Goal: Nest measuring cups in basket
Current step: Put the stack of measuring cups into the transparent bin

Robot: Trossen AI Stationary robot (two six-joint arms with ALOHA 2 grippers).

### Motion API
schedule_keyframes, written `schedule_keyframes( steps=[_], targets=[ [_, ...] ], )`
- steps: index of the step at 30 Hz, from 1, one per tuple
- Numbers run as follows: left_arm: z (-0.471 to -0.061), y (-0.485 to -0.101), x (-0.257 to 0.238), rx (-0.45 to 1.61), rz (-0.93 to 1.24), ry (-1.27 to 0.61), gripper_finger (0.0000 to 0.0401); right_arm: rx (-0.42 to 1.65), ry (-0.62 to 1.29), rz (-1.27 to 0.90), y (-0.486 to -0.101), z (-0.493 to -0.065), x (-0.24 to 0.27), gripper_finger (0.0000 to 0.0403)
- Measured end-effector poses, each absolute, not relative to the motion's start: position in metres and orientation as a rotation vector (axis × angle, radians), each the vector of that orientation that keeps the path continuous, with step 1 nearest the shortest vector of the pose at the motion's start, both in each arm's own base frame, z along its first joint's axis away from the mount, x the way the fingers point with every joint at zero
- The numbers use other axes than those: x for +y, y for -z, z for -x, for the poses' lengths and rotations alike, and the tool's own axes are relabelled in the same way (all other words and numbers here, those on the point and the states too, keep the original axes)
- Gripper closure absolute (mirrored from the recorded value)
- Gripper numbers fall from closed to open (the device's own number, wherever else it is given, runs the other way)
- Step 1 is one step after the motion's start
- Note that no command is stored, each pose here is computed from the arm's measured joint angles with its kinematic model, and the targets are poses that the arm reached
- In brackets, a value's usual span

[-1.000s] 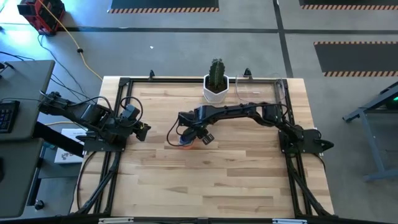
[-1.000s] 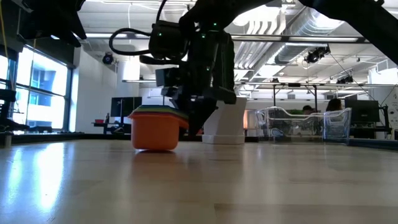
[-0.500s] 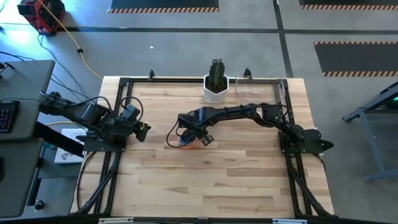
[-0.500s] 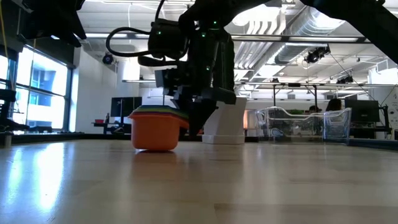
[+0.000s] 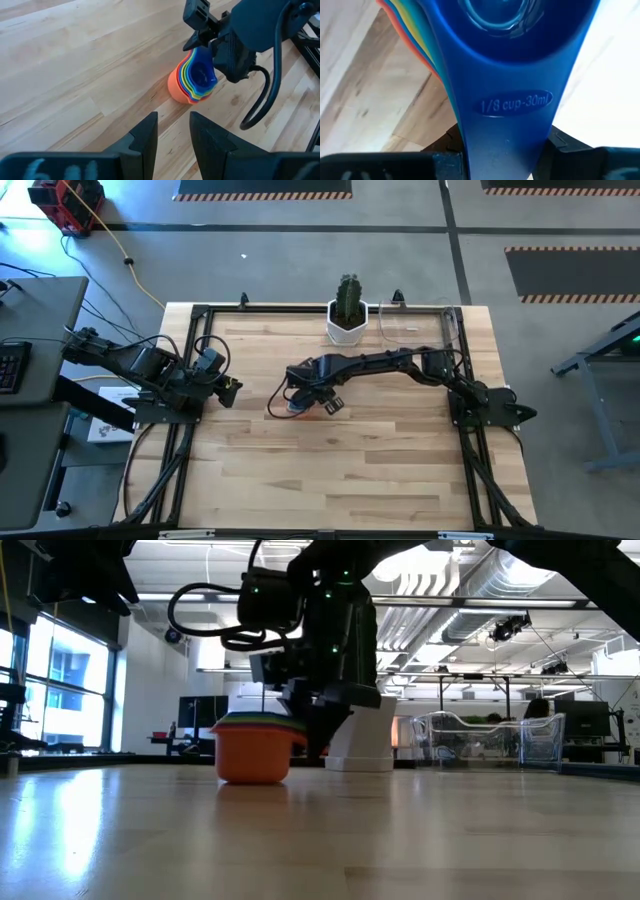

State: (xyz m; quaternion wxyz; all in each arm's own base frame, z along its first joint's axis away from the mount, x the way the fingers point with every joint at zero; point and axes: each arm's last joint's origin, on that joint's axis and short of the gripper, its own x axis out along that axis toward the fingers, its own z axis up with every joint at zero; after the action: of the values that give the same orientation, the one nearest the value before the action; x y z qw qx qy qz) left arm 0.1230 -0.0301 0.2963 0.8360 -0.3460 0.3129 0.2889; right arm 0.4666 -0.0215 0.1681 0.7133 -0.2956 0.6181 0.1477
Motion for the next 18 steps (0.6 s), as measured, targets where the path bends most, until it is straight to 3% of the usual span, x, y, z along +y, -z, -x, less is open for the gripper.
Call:
schedule_keyframes(
  steps=[18],
  targets=[
    [-0.123, -0.296, -0.03, 0.669, 0.709, -0.601, 0.0298, 1.378, -0.258, 0.361, -0.19, -0.456, -0.018, 0.0286]
  ],
)
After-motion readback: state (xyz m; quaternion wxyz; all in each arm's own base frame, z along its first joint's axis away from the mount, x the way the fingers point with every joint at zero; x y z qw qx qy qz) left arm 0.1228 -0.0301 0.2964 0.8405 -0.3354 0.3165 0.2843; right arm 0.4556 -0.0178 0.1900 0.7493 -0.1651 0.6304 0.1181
